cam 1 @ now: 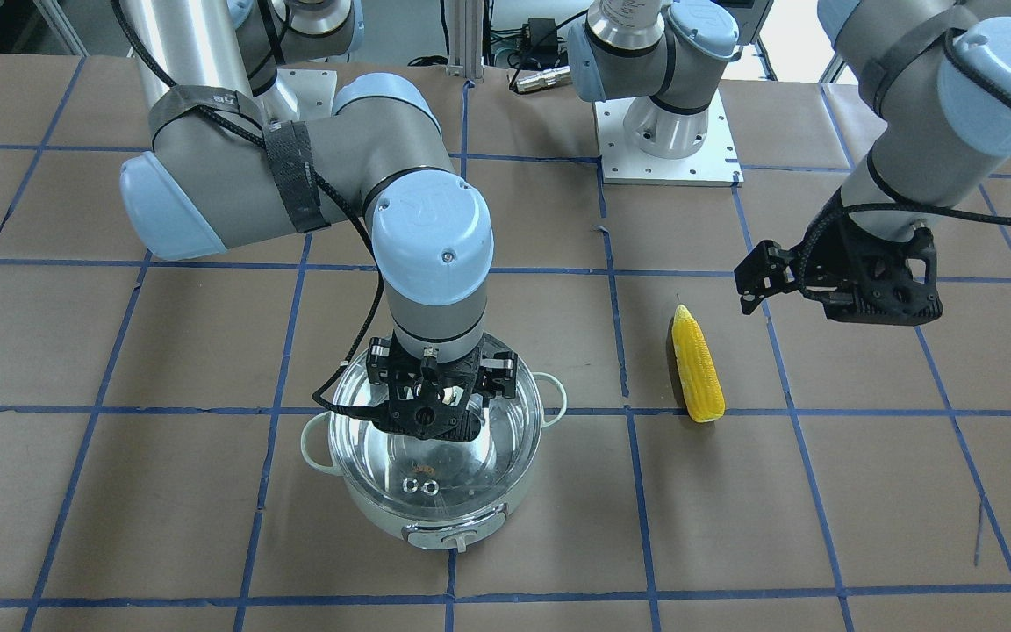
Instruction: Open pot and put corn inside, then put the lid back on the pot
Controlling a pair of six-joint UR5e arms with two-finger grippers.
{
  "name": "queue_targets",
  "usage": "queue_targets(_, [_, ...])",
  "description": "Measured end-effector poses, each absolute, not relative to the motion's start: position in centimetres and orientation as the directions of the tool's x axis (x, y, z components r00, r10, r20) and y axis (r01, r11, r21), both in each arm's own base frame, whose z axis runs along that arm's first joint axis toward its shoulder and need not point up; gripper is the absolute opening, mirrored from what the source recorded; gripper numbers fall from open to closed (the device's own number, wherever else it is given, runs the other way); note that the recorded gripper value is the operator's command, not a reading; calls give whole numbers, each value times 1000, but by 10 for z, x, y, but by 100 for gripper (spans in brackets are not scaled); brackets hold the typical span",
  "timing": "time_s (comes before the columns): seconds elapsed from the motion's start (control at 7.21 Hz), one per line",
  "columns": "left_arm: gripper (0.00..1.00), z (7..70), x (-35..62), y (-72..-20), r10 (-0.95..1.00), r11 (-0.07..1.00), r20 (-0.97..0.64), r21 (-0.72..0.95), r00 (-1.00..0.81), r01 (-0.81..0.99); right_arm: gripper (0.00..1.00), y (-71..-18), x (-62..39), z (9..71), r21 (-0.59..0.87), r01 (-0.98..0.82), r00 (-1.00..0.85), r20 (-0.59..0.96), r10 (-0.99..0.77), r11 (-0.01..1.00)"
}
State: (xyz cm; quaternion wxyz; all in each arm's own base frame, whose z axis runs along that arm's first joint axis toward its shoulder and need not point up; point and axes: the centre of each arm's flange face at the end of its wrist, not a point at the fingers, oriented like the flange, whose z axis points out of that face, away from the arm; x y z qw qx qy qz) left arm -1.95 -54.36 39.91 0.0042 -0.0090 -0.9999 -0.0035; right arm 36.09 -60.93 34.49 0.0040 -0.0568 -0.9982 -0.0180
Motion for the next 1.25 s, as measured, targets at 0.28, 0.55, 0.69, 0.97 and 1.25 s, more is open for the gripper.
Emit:
queue_targets(0.28, [100,345,-19,-544,-43,999,11,-32,-999,-43,50,-608,356,345,38,121,-993,11,121,992])
queue_targets(0.55, [100,305,-20,-537,-73,997,11,-36,-997,-73,32,-607,356,345,39,130,-991,11,130,991])
queue_targets(0.69, [100,289,-21,-531,-84,996,12,-30,-996,-84,23,-607,356,345,37,131,-991,9,131,991])
queue_targets(0.97, [100,268,-26,-520,-129,992,15,-9,-992,-129,19,-610,356,353,21,125,-992,4,125,992])
queue_targets(1.25, [100,253,-28,-517,-136,991,17,16,-991,-136,19,-609,352,382,-7,108,-994,5,108,994])
